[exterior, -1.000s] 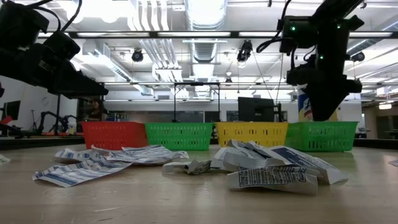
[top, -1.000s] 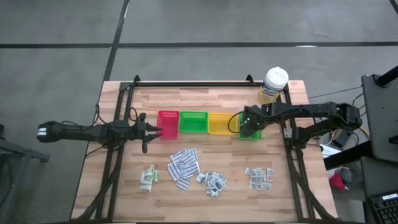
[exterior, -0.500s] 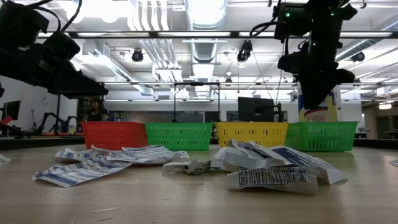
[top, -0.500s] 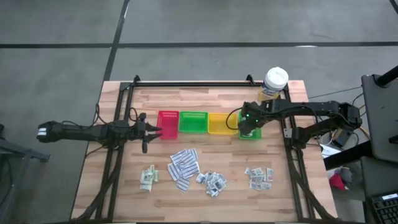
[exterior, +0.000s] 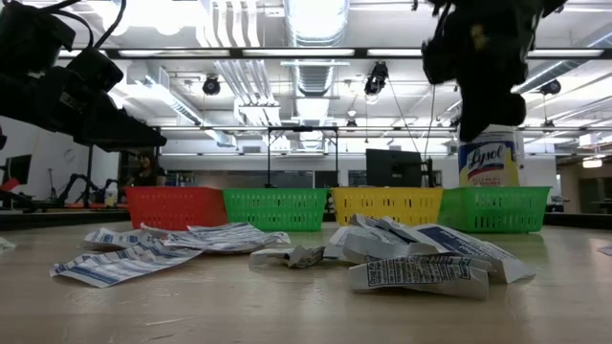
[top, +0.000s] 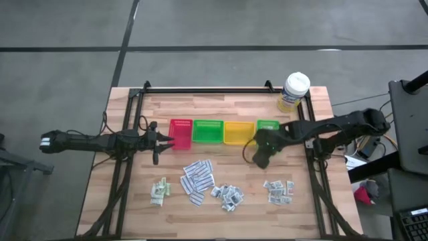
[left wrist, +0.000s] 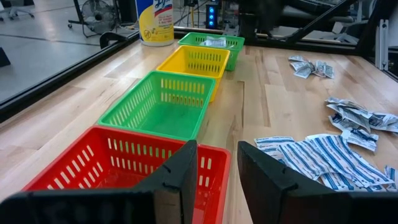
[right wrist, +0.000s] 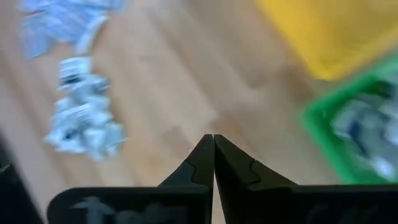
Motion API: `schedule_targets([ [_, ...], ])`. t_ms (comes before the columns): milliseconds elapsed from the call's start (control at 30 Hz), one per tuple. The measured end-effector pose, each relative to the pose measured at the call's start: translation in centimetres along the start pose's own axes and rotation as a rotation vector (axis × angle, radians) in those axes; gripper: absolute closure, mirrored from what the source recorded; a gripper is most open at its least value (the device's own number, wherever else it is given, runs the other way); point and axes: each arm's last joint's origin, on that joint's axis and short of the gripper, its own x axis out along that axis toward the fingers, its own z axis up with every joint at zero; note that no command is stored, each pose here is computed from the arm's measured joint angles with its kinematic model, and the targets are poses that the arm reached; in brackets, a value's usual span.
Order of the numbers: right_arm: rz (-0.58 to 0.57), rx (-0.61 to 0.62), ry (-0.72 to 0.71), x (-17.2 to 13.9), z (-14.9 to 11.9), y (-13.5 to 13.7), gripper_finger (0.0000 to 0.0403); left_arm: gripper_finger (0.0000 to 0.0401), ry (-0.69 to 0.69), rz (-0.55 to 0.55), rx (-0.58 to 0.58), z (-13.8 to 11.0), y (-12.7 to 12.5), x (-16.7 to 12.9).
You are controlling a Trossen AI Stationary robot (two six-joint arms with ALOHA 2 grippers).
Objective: Pick & Place First Aid Supplies
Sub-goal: Put the blue alcohol pad into the right green bin
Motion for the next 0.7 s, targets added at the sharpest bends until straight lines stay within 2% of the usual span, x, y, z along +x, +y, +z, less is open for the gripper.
schedule_targets([
  [233, 0.194, -0.212, -0.071, -0.1, -1.9, 4.0, 0.0394, 0.0288, 0.000, 0.000, 0.000, 0.0, 0.0, 0.0],
  [433, 0.342, -0.465, -0.181, -0.2, -2.8, 6.7, 0.0394, 0.0288, 0.000, 0.000, 0.000, 0.0, 0.0, 0.0],
  [567, 0.386, -0.592, -0.232, 0.9, -2.9, 8.1, 0.0394, 0.0288, 0.000, 0.000, 0.000, 0.0, 0.0, 0.0],
  [700, 0.376, -0.643, -0.190, 2.6, -2.8, 8.9, 0.0394, 0.0288, 0.000, 0.000, 0.000, 0.0, 0.0, 0.0],
])
